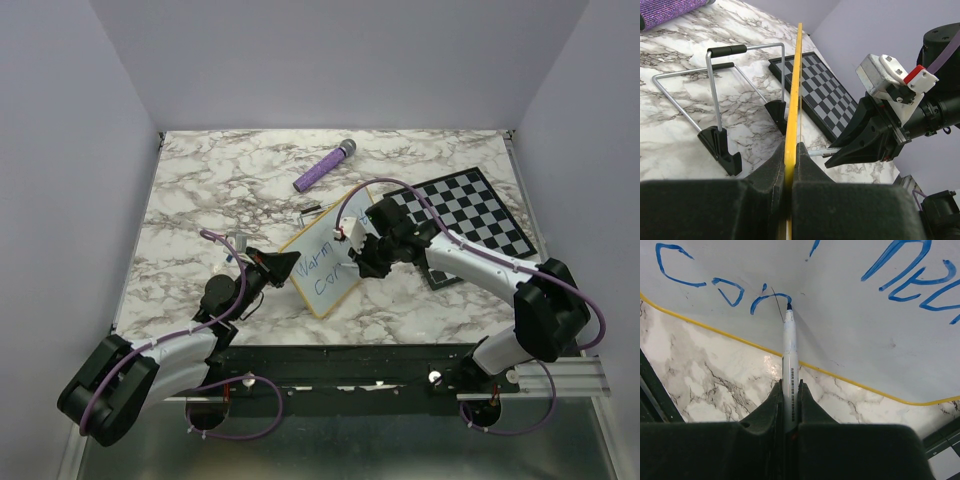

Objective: Write a sentence on the whiteboard

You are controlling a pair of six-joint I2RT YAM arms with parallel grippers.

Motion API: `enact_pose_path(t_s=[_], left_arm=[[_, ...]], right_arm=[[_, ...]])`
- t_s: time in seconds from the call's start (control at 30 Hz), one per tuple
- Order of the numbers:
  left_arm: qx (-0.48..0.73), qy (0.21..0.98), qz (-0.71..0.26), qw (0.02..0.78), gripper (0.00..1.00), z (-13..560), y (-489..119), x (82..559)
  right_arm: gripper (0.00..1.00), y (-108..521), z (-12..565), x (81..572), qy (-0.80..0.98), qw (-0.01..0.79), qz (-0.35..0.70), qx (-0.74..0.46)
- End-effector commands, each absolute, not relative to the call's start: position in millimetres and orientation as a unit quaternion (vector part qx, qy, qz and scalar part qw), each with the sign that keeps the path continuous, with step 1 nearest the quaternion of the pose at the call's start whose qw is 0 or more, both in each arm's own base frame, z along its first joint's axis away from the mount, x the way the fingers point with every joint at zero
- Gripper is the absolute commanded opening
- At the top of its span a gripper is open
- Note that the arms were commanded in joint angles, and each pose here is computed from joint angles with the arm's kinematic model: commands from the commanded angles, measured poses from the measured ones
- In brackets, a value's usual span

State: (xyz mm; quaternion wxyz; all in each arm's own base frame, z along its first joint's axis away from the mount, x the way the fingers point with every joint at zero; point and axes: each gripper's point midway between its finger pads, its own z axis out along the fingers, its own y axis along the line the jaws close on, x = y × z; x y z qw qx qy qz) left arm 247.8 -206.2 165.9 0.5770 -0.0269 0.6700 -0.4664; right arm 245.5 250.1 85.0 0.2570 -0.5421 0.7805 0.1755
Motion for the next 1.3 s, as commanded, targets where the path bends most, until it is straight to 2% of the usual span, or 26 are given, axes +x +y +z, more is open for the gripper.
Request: enact_pose_path(t_s=[0.0,0.47,0.8,1.27], left_arm=[[-0.005,0.664,-0.471,0.581,0.0,167,-208,241],[-0.003,0.665,-0.468,0.581,0.0,166,-209,242],[-0.003,0.665,-0.471,0.58,0.0,166,-209,241],[0.0,0.669,-0.466,0.579,0.0,163,-208,239]], right_arm=[[0.01,239,71,238,0.783,0.228,0.166,-0.554],[0.01,233,52,224,0.785,0.173,0.175,-0.569],[0.01,247,116,244,0.759,0.283,0.208,-0.548],[0.01,242,121,243,0.742,0.303,0.234,-0.551]])
